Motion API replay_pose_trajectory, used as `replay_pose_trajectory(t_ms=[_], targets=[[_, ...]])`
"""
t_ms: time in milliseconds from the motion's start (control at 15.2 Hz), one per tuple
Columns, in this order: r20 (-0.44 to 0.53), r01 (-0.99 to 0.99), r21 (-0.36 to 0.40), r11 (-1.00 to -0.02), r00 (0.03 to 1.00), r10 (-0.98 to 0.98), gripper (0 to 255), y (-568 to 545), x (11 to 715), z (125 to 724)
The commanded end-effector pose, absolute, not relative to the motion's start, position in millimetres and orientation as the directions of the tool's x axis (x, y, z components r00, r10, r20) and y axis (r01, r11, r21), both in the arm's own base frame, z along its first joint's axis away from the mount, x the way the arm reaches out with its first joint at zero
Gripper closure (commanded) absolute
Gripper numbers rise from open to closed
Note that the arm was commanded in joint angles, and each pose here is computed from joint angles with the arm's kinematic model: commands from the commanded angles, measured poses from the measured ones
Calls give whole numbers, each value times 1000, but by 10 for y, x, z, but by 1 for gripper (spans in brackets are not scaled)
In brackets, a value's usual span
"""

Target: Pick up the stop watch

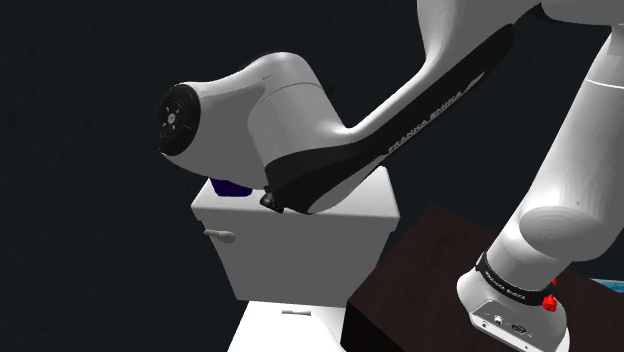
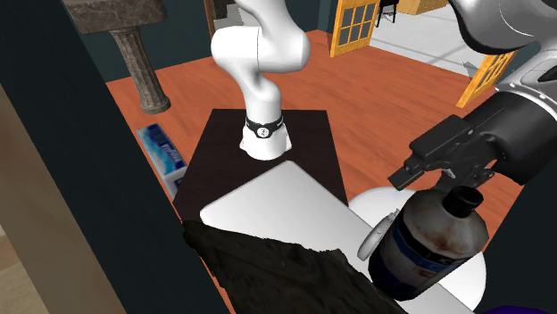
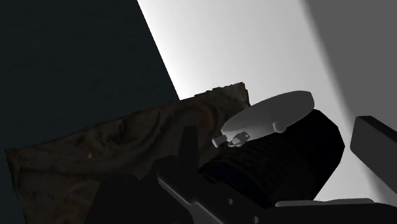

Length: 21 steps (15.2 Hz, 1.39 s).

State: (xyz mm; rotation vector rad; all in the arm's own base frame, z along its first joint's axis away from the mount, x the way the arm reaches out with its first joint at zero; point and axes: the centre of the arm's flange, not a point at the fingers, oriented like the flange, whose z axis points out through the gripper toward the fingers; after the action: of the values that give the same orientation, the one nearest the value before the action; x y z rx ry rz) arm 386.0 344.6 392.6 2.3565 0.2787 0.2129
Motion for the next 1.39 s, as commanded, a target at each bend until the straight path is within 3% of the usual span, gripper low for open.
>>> replay_pose_trajectory(t_ms=[0, 132, 198, 792, 1320], targets=[[72, 138, 699, -702, 963, 261, 0, 3449, 3861, 3814], [72, 138, 699, -702, 963, 261, 0, 3449, 3860, 3783], [72, 138, 699, -702, 963, 261, 255, 3437, 3860, 3782], [72, 138, 699, -702, 963, 261, 255, 3449, 3861, 3783], [72, 138, 699, -702, 963, 261, 255, 3449, 3861, 4206]])
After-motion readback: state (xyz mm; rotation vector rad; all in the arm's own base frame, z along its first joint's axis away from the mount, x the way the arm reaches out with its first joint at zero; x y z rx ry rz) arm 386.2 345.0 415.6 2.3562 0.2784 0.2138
